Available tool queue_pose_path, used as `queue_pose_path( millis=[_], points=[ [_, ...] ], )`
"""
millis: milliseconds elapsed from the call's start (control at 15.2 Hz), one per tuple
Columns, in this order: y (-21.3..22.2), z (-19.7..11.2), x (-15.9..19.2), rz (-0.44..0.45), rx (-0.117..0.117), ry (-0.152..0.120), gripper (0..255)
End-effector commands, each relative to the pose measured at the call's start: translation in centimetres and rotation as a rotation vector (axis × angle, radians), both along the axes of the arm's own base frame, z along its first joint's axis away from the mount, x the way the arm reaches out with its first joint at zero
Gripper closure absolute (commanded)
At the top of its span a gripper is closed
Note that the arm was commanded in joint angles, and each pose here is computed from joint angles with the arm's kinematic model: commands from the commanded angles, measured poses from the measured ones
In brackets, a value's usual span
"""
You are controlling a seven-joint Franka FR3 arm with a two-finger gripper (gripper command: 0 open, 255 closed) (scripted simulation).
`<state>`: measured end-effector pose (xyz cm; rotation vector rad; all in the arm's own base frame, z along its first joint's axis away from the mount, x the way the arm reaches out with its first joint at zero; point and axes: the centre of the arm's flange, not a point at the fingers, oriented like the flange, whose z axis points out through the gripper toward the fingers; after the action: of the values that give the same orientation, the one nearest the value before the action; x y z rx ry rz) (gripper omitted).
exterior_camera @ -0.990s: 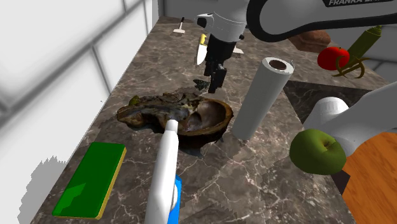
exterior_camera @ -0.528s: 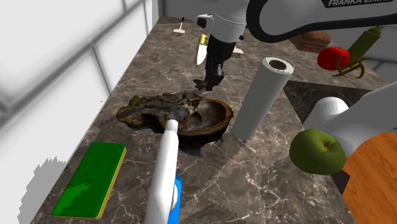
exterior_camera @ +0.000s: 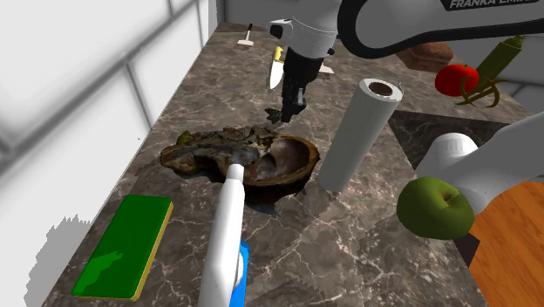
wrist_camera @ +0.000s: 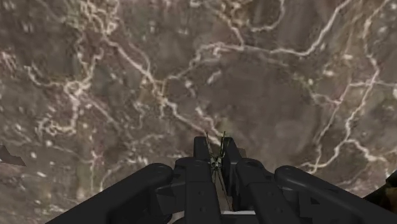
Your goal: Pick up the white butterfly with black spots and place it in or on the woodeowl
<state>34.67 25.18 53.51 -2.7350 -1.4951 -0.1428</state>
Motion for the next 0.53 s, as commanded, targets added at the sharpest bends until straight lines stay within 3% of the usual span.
queue_pose_path(
  millis=[0, 462],
  points=[
    [0.0, 0.5, 0.0, 0.0, 0.0, 0.0, 255],
    [0.0, 4.2, 0.0, 0.0, 0.0, 0.0, 255]
  ],
)
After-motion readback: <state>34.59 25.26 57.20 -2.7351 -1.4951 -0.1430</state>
